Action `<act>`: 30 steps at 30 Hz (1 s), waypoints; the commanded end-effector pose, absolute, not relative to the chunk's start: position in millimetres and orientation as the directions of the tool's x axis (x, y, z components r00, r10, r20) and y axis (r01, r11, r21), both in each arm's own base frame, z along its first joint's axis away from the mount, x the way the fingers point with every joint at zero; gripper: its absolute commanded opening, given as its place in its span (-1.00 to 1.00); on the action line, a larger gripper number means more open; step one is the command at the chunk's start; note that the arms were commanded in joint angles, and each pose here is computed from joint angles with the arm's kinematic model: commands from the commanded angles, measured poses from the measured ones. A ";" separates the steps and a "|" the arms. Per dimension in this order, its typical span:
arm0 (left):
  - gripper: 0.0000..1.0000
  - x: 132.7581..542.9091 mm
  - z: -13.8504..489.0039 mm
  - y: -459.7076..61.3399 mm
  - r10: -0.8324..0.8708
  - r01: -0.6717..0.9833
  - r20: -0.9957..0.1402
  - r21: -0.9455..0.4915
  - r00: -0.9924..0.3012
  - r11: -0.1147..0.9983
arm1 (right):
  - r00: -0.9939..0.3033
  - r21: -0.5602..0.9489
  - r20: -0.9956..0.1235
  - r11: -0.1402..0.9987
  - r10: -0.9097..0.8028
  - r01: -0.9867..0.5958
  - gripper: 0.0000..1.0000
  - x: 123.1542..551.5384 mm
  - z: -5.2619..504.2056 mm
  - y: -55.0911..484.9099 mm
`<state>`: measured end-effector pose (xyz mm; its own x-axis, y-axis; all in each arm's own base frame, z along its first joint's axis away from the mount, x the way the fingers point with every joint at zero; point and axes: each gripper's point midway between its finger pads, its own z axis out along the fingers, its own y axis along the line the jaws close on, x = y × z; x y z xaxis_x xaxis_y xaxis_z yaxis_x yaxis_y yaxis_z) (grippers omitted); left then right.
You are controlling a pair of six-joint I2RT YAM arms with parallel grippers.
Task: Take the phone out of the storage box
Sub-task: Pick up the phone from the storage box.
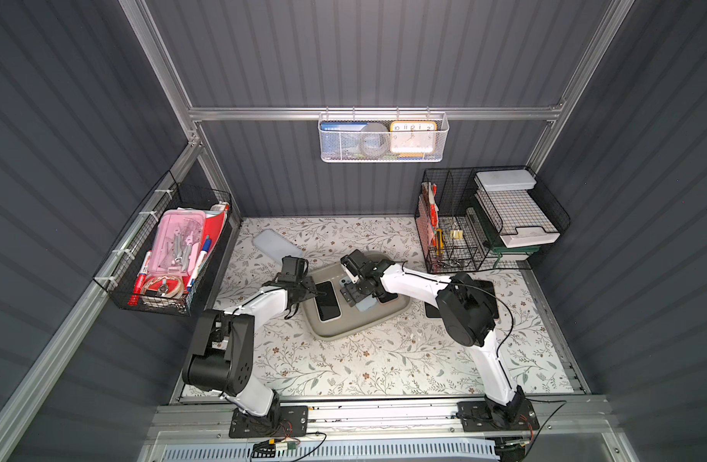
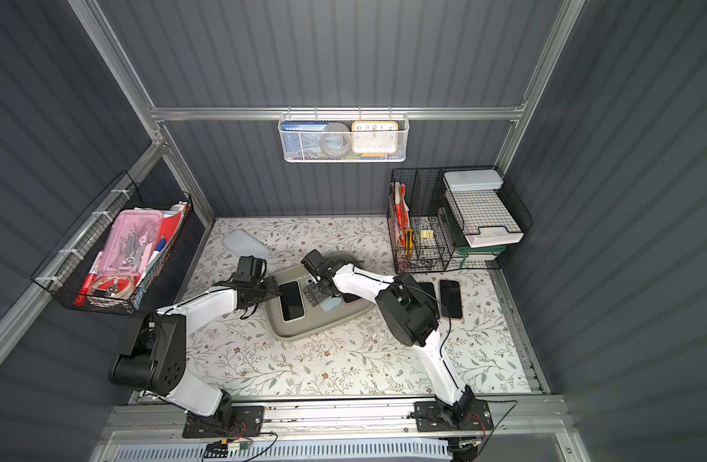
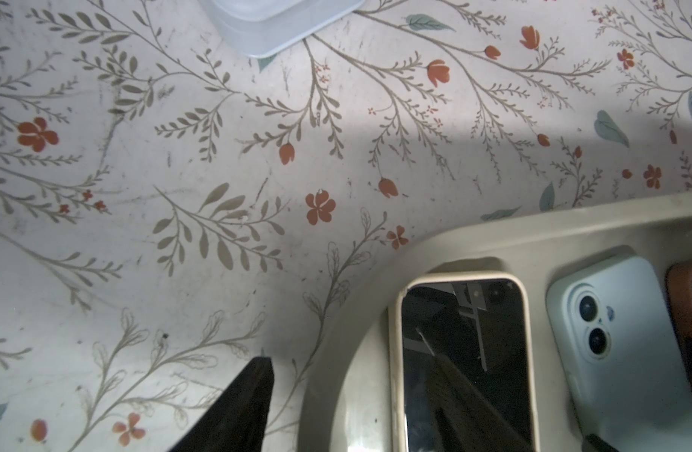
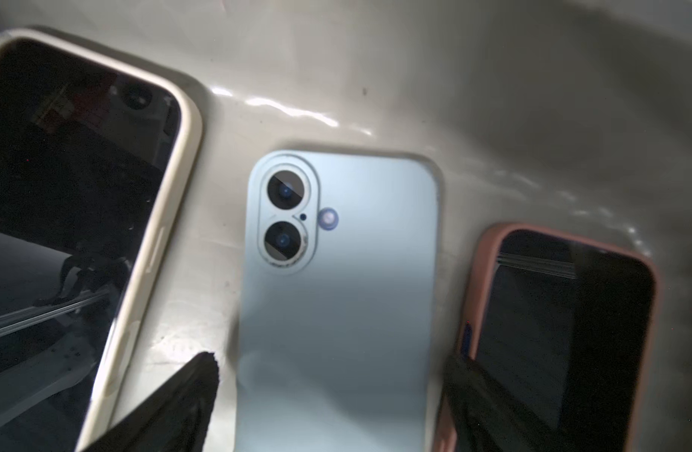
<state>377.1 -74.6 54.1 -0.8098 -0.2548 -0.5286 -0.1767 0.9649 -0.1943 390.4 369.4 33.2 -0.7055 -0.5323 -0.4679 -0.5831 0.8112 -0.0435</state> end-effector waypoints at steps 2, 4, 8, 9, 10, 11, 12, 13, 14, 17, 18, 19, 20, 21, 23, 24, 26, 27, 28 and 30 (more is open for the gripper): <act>0.34 372.5 49.7 -75.9 -0.235 -0.158 -0.515 -0.189 -0.824 0.969 | -0.720 -0.056 -0.435 0.814 -0.541 -0.578 0.91 390.5 20.4 365.3; 0.34 372.7 49.4 -75.9 -0.235 -0.158 -0.514 -0.190 -0.825 0.969 | -0.728 -0.053 -0.413 0.813 -0.547 -0.580 0.90 387.1 14.9 363.0; 0.34 373.0 50.2 -75.9 -0.236 -0.158 -0.516 -0.191 -0.824 0.969 | -0.736 -0.045 -0.379 0.806 -0.561 -0.590 0.87 379.4 2.6 359.2; 0.34 372.9 51.0 -76.2 -0.234 -0.156 -0.517 -0.191 -0.823 0.969 | -0.738 -0.043 -0.373 0.805 -0.562 -0.592 0.85 377.5 -0.2 358.9; 0.34 373.0 50.9 -76.4 -0.234 -0.156 -0.517 -0.191 -0.823 0.969 | -0.742 -0.041 -0.364 0.805 -0.563 -0.592 0.84 375.4 -2.2 357.8; 0.34 372.8 51.0 -75.8 -0.235 -0.157 -0.517 -0.191 -0.823 0.969 | -0.745 -0.039 -0.358 0.806 -0.564 -0.591 0.82 373.9 -4.7 356.7; 0.34 372.5 50.9 -76.2 -0.234 -0.156 -0.517 -0.191 -0.823 0.969 | -0.748 -0.039 -0.354 0.808 -0.561 -0.588 0.78 373.3 -5.5 355.5; 0.34 372.7 51.5 -76.3 -0.234 -0.155 -0.518 -0.191 -0.823 0.969 | -0.750 -0.037 -0.351 0.809 -0.560 -0.587 0.75 372.1 -6.1 354.9; 0.34 372.8 51.5 -75.9 -0.235 -0.156 -0.518 -0.191 -0.822 0.969 | -0.751 -0.036 -0.350 0.809 -0.560 -0.586 0.70 371.5 -5.3 354.0; 0.34 373.0 51.9 -76.2 -0.234 -0.155 -0.519 -0.191 -0.822 0.969 | -0.752 -0.041 -0.346 0.810 -0.561 -0.585 0.51 370.1 -2.9 351.3; 0.34 373.1 52.3 -76.3 -0.235 -0.156 -0.520 -0.192 -0.821 0.969 | -0.751 -0.044 -0.347 0.810 -0.562 -0.585 0.45 370.3 -1.3 351.4; 0.34 372.6 51.5 -76.1 -0.235 -0.156 -0.518 -0.191 -0.822 0.969 | -0.751 -0.045 -0.344 0.809 -0.564 -0.586 0.41 369.5 -1.0 350.9; 0.34 372.6 51.7 -76.2 -0.235 -0.156 -0.518 -0.191 -0.822 0.969 | -0.750 -0.046 -0.349 0.809 -0.562 -0.586 0.39 370.3 0.8 351.1; 0.34 372.9 52.1 -76.5 -0.235 -0.155 -0.519 -0.193 -0.822 0.969 | -0.749 -0.044 -0.352 0.810 -0.561 -0.585 0.36 370.8 2.8 351.4; 0.34 373.1 52.3 -76.4 -0.235 -0.155 -0.519 -0.193 -0.822 0.969 | -0.746 -0.035 -0.366 0.809 -0.556 -0.586 0.33 372.3 9.1 354.8; 0.34 373.1 52.2 -76.2 -0.236 -0.156 -0.519 -0.193 -0.822 0.969 | -0.745 -0.029 -0.378 0.812 -0.549 -0.584 0.30 374.0 13.7 356.9; 0.34 373.1 52.0 -76.6 -0.235 -0.155 -0.519 -0.193 -0.822 0.969 | -0.741 -0.021 -0.400 0.814 -0.539 -0.581 0.27 376.6 23.7 360.4; 0.34 372.7 51.7 -76.3 -0.234 -0.155 -0.518 -0.192 -0.823 0.969 | -0.739 -0.017 -0.416 0.817 -0.530 -0.577 0.26 378.7 31.0 362.1; 0.34 372.7 51.9 -76.2 -0.234 -0.155 -0.518 -0.193 -0.822 0.969 | -0.735 -0.013 -0.435 0.820 -0.520 -0.573 0.25 380.5 38.9 363.8; 0.34 372.7 52.3 -75.8 -0.236 -0.157 -0.520 -0.192 -0.821 0.969 | -0.727 0.008 -0.482 0.828 -0.489 -0.561 0.24 383.7 56.7 367.6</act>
<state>377.1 -75.1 54.1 -0.8103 -0.2547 -0.5278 -0.1751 0.9647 -0.1967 383.6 368.8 26.2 -0.7277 -0.5255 -0.4407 -0.5796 0.8148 -0.0144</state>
